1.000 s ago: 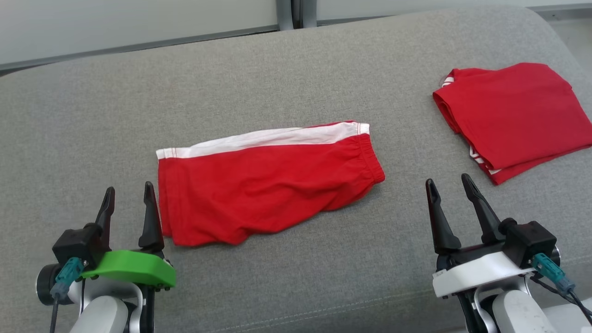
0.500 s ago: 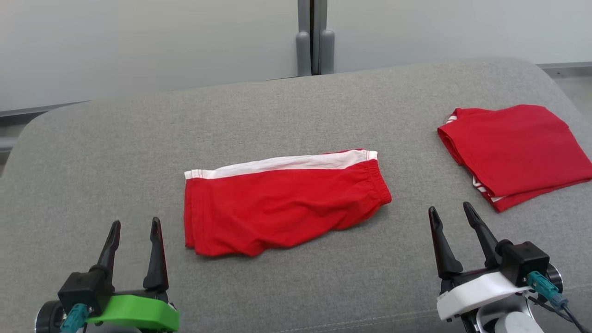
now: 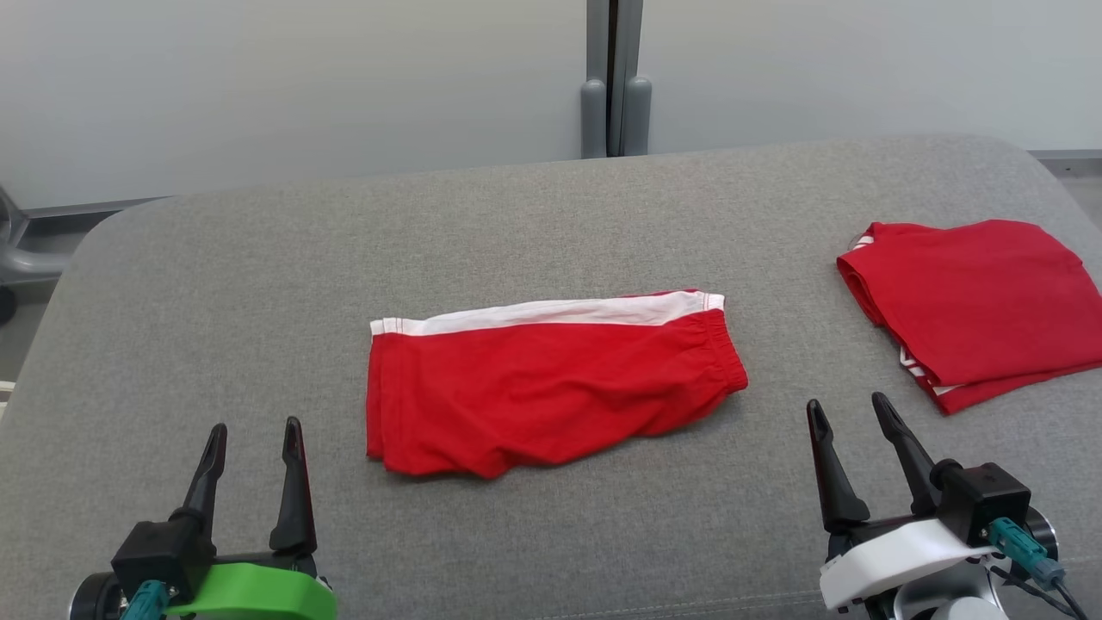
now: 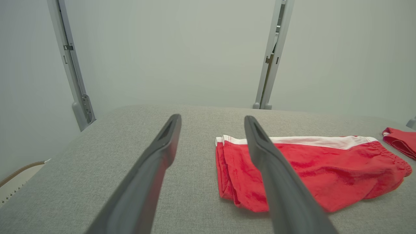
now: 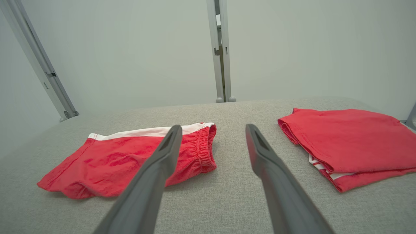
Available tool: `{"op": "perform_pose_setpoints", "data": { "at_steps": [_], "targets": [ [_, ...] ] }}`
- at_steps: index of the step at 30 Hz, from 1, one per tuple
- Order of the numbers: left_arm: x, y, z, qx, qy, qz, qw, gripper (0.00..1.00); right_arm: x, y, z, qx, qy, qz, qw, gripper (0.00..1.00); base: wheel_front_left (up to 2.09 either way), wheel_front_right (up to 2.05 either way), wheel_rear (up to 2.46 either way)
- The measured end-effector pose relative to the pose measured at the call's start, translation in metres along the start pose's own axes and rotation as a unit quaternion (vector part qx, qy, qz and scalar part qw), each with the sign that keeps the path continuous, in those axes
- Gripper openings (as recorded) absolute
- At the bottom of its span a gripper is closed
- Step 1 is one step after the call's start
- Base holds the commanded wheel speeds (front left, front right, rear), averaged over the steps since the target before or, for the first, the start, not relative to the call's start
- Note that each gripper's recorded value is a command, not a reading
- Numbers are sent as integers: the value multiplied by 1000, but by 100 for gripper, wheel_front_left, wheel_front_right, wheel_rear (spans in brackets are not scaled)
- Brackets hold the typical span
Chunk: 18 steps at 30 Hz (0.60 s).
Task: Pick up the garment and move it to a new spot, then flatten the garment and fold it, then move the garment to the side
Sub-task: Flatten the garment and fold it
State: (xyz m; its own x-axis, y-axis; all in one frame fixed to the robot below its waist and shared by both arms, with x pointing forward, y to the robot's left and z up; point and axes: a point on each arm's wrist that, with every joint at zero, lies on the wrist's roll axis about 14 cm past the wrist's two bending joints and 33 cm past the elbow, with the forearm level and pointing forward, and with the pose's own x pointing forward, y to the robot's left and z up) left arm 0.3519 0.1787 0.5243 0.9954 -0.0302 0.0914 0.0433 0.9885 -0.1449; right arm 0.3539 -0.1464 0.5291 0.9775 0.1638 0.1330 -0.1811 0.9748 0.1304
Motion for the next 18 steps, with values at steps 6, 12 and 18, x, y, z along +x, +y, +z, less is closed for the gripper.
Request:
{"op": "perform_pose_setpoints", "data": {
  "at_steps": [6,12,18],
  "targets": [
    [0,1,0,2,0,1,1000,100,1,1,0,2,1,1,1000,100,0,0,0],
    [-2,3,-3,0,3,3,1000,100,3,0,-4,5,7,-1,1000,100,0,0,0],
    [-5,4,2,-1,-6,7,1000,100,16,-7,-21,15,37,3,999,100,0,0,0]
  ]
}}
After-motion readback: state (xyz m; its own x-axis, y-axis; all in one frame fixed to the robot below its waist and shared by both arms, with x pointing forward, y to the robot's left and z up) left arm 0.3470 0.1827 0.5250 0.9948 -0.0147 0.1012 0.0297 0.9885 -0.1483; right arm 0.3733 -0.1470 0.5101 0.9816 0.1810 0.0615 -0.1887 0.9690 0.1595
